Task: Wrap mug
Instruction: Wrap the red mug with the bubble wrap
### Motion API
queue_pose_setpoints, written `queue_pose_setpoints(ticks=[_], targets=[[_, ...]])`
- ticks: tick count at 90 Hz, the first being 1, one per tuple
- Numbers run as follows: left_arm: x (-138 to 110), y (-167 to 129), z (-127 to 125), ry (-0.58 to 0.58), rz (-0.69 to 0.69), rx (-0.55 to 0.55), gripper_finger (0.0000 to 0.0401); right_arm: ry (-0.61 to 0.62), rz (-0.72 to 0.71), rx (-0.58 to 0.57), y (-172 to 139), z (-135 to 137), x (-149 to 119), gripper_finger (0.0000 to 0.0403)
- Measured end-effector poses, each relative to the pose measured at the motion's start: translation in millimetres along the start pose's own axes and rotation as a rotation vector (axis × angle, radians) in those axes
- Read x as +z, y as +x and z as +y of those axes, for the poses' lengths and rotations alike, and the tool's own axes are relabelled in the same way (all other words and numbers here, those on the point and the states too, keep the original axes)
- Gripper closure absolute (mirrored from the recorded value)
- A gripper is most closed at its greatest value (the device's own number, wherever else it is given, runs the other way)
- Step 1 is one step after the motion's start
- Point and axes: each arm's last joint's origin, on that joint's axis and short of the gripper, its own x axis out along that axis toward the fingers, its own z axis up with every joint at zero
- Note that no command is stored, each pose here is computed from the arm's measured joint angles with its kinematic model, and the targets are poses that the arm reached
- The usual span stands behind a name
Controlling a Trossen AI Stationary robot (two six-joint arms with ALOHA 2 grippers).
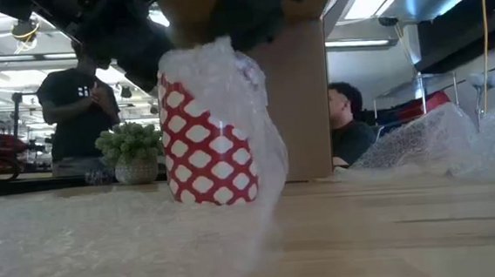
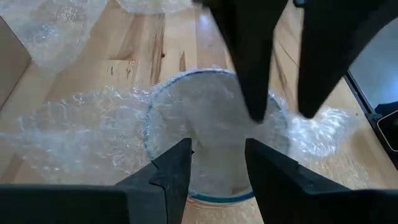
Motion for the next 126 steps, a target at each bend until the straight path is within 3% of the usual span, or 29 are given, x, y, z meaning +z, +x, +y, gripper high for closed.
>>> queue_pose_setpoints(ticks=[25, 51, 73, 88, 109, 116, 126], targets=[[1, -1, 0, -0.004, -0.009, -0.006, 0.0265, 0.006, 0.05, -0.037, 22, -6, -6, 0.026], [3, -2, -1, -0.005, -0.024, -0.012, 0.0265, 0.016, 0.044, -0.076, 26, -6, -7, 0.0259], [4, -2, -1, -0.001, -0.033, -0.02, 0.0265, 0.036, 0.042, -0.03, 27, -5, -6, 0.0211], [3, -2, -1, 0.002, -0.022, -0.016, 0.0265, 0.03, 0.055, -0.016, 6, -4, 6, 0.0183], [3, -3, -1, 0.001, -0.024, -0.015, 0.0265, 0.011, 0.025, -0.022, -47, -3, 32, 0.0178], [3, -3, -1, 0.001, -0.025, -0.016, 0.0265, 0.007, 0.034, -0.072, -58, -4, 36, 0.0178], [3, -3, -1, 0.001, -0.025, -0.016, 0.0265, 0.023, 0.037, -0.24, -67, -9, 35, 0.0178]])
